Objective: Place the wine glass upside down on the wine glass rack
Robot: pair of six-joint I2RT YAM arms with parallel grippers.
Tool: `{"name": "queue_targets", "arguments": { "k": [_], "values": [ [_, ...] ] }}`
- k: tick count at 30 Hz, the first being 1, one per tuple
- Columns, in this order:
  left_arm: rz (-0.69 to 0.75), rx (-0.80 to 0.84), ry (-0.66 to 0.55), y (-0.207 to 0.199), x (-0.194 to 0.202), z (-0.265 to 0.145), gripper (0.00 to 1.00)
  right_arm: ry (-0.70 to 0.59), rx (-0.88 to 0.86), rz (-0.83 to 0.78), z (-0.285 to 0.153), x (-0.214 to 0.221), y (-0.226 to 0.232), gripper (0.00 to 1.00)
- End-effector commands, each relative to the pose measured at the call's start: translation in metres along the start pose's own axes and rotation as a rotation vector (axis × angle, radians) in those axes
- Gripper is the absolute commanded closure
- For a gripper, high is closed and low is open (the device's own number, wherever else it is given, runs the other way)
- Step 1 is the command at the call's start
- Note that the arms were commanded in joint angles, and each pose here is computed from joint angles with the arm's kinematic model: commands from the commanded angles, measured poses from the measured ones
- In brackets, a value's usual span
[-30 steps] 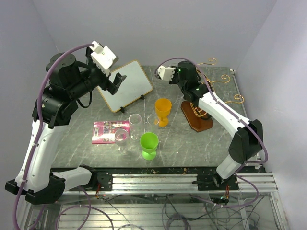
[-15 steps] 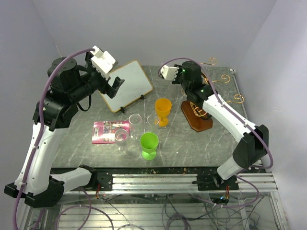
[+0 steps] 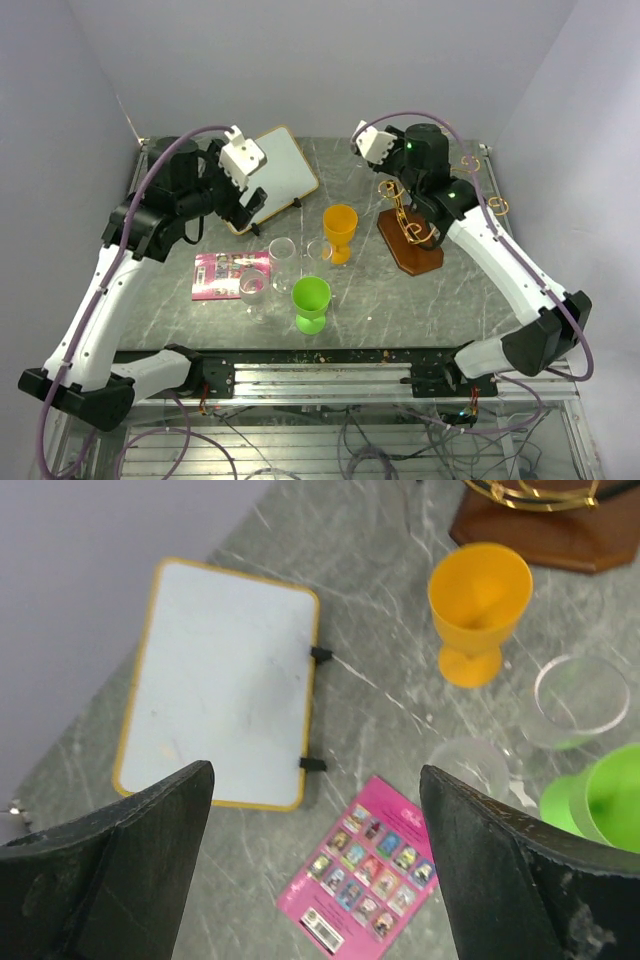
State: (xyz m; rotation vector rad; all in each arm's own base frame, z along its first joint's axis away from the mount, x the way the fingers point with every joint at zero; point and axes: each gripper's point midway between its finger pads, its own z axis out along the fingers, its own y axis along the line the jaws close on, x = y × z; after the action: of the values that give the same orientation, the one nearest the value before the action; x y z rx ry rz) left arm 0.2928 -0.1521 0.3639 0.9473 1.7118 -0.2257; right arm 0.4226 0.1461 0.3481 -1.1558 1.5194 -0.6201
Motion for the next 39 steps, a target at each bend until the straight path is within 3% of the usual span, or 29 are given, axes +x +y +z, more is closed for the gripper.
{"name": "queue_targets", "arguments": {
  "k": [1,9,17,28,35,39],
  "values": [
    [-0.028,0.139,0.085,-0.028,0.031,0.011,0.06,-0.064,-0.033,0.148,-0.025,-0.008,-0.016,0.59],
    [-0.014,0.289,0.103,-0.070,0.027,0.045,0.10,-0.173,-0.086,0.404,-0.056,-0.005,-0.047,0.26],
    [-0.153,0.371,0.099,-0.106,0.010,0.085,0.18,-0.136,-0.045,0.462,-0.072,0.028,-0.065,0.25],
    [-0.102,0.481,0.359,-0.150,0.047,0.112,0.27,-0.103,-0.035,0.485,-0.073,0.048,-0.065,0.25],
    [-0.018,0.464,0.437,-0.159,0.065,0.115,0.34,-0.095,-0.055,0.488,-0.068,0.050,-0.058,0.25],
    [0.003,0.469,0.482,-0.163,0.075,0.118,0.44,-0.093,-0.061,0.490,-0.067,0.051,-0.056,0.25]
  ]
}}
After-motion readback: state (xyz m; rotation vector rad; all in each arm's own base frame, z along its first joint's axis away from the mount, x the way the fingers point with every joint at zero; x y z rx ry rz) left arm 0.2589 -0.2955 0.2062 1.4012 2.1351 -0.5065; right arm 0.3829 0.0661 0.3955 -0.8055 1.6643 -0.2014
